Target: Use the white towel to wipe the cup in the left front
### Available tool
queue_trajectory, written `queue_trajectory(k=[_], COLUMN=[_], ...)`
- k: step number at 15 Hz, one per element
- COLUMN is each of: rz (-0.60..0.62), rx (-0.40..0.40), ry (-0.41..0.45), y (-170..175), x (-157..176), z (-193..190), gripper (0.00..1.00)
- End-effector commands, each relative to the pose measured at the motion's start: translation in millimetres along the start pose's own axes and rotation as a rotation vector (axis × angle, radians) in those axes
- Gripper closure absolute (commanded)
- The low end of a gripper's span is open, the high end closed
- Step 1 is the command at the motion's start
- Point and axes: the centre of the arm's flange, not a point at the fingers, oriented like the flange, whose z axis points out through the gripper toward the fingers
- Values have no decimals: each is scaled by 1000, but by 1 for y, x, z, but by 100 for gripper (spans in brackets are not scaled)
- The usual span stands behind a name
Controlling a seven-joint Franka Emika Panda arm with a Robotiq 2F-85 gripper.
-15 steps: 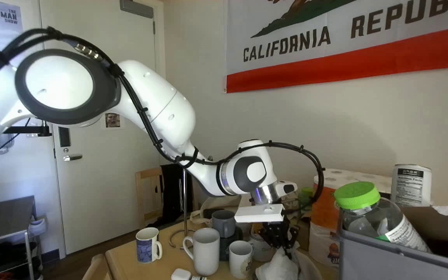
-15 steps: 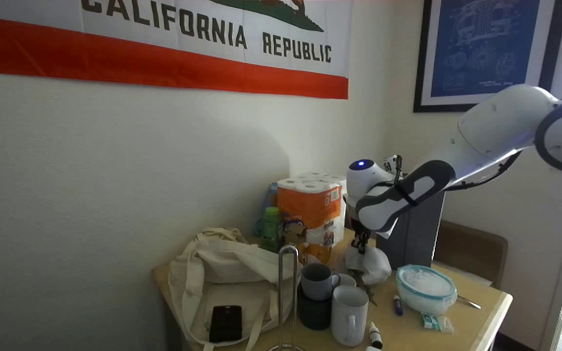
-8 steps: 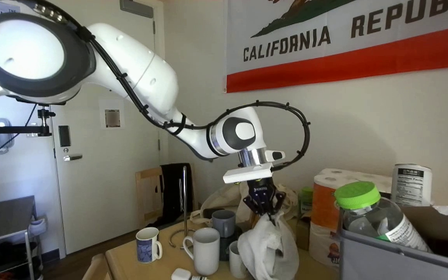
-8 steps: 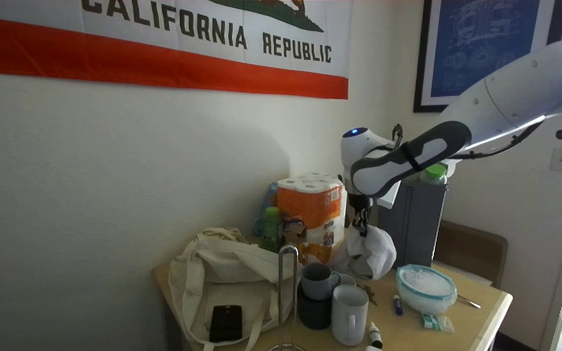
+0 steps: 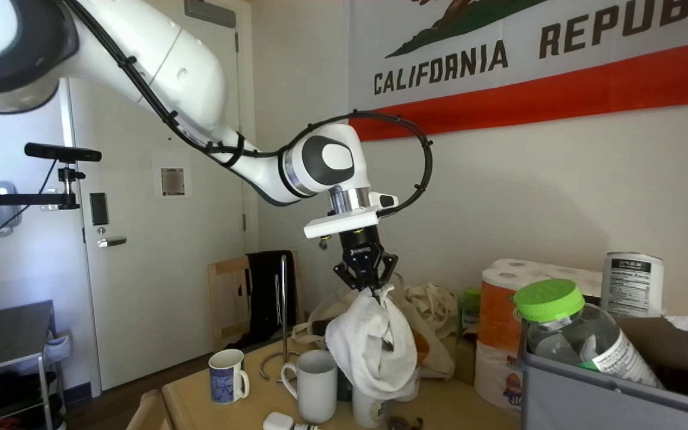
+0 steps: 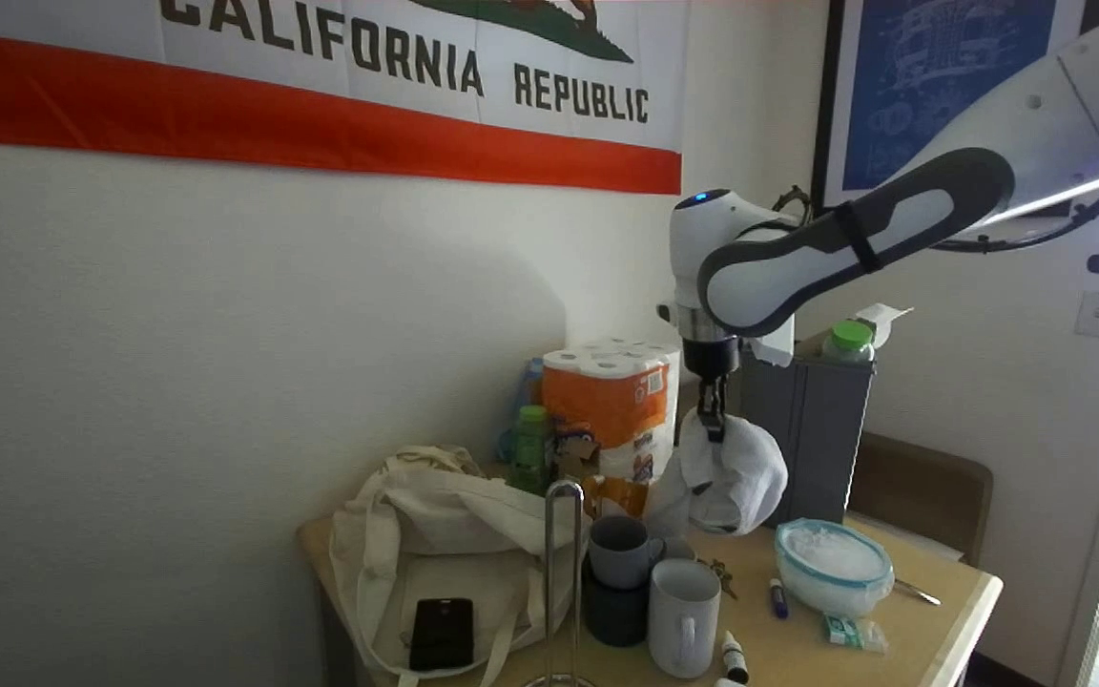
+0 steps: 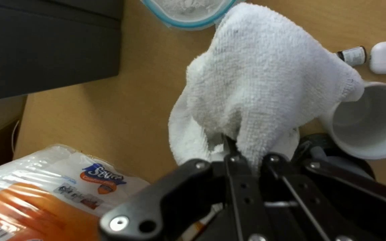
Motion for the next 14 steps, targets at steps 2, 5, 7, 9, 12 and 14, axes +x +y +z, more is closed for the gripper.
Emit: queue_trajectory(k=[2,5,7,9,12,14], rz=[-80,-184,-255,-330,-444,-496], rx=[10,14,26,64,146,199], ry=[16,43,66,93,143,170], y=[-25,-22,-20,-23,-47,-67], x=[-58,-88,-103,-115,-130,-137], z=[-40,-55,-62,-64,-62,-58], gripper=[98,98,98,98,98,98])
